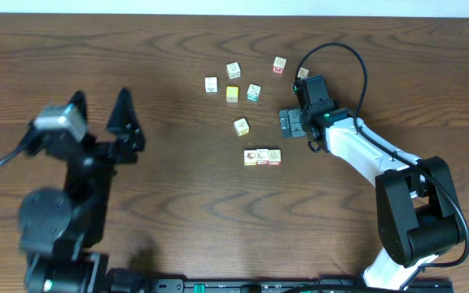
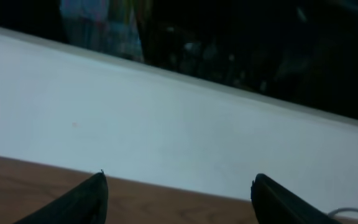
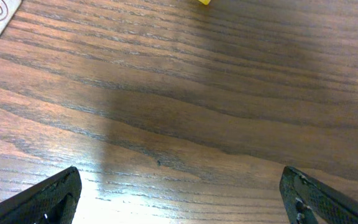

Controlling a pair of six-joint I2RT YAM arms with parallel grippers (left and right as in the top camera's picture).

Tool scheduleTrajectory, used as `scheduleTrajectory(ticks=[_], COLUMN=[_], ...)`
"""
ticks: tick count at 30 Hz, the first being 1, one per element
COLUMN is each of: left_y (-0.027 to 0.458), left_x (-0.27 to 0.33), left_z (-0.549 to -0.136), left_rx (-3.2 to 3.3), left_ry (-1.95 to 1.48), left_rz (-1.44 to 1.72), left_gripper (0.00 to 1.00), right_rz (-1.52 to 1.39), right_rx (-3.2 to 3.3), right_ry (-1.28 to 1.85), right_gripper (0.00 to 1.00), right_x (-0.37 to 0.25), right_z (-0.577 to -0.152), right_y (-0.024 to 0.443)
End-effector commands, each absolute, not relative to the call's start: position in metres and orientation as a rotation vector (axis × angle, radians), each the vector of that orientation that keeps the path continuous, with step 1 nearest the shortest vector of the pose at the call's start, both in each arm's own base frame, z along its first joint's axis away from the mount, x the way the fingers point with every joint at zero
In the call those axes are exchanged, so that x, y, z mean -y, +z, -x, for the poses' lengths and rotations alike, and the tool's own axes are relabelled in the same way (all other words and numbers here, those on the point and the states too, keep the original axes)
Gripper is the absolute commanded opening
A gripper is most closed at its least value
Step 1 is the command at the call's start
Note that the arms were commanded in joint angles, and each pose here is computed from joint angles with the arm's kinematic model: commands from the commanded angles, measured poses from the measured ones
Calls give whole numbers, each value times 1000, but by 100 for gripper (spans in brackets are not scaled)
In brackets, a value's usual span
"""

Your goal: Lift 3 blocks

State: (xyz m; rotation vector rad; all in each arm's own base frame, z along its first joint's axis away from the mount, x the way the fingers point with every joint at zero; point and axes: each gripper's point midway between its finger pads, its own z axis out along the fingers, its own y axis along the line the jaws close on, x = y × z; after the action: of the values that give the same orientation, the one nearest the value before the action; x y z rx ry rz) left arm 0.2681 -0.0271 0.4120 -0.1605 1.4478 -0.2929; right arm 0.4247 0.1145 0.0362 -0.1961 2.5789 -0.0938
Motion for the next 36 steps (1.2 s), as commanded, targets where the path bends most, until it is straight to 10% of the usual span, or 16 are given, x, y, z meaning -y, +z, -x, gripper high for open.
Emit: scheduleTrajectory(ticks=[1,36], left_y=[422,219], left_x=[23,-39], left_z=[-239,-238], left_rx=[-1368,-1320], left_ry=[-304,-161], left_rz=[133,439], left_gripper=[74,75], right_rz=[184,184], right_rx=[-2540,-2540], right_ry=[-106,-106], right_gripper=[99,99], right_x=[-110,-110], right_z=[-432,-432], right_y=[52,52])
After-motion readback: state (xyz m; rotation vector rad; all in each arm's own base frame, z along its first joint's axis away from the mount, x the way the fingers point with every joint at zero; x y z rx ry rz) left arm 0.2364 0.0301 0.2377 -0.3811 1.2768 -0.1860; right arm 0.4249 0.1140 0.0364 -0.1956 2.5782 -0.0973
